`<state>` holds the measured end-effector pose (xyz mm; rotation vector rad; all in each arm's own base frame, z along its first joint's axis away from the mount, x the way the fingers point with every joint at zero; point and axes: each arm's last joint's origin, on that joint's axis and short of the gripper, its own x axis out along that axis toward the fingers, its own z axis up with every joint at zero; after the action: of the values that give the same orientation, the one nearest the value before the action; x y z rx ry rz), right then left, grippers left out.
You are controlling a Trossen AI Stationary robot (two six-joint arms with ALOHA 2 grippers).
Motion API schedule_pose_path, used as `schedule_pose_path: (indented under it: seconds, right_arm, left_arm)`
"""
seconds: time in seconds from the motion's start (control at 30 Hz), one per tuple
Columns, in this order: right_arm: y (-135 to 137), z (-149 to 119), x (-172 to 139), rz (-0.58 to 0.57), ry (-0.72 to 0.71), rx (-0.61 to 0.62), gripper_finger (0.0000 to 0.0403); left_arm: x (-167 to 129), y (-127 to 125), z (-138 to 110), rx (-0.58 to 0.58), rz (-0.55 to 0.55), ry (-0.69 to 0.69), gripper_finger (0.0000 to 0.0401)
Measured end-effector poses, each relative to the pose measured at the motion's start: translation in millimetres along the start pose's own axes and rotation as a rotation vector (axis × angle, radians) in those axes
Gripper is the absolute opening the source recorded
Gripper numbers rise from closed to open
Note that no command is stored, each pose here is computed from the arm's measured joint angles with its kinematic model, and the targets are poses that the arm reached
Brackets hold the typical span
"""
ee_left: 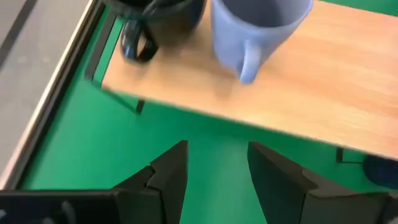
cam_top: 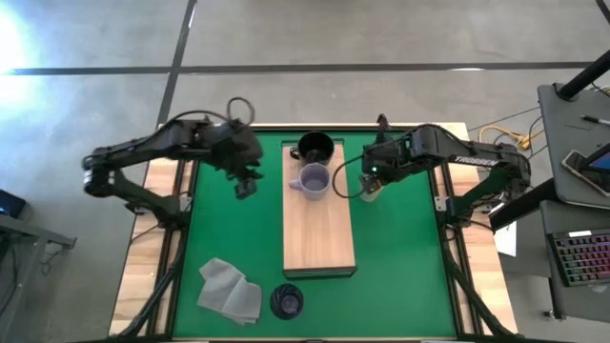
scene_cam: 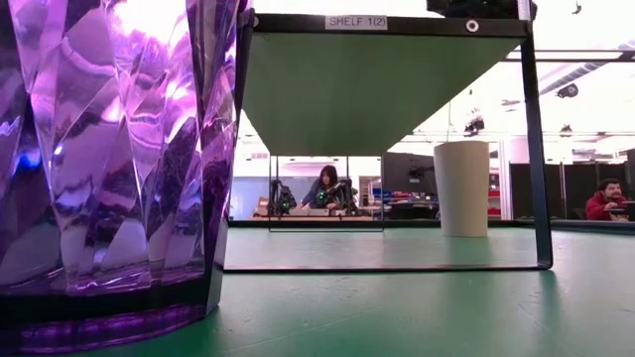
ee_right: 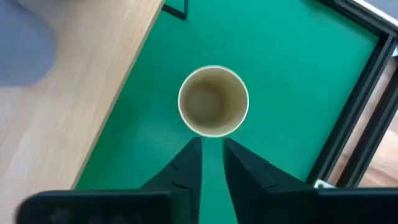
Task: Stack small to large cups/mugs on shelf
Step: Put the white cup on the shelf
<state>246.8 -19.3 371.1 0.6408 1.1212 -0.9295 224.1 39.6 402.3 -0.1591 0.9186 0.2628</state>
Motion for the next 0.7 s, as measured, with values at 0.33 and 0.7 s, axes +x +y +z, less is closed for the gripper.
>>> schedule_pose_path:
  seconds: [0.33, 0.7]
  right_arm:
    - [-14, -19, 45, -0.117, 0.155, 0.076, 0.0144]
    - [-49, -29, 65, 0.077, 0.049, 0.279, 0.0156]
  left_arm:
    - [-13, 7, -55, -0.246, -0.05, -0.21, 0.0152]
    - [-1, 8, -70, -0.307, -0.052, -0.189, 0.0152]
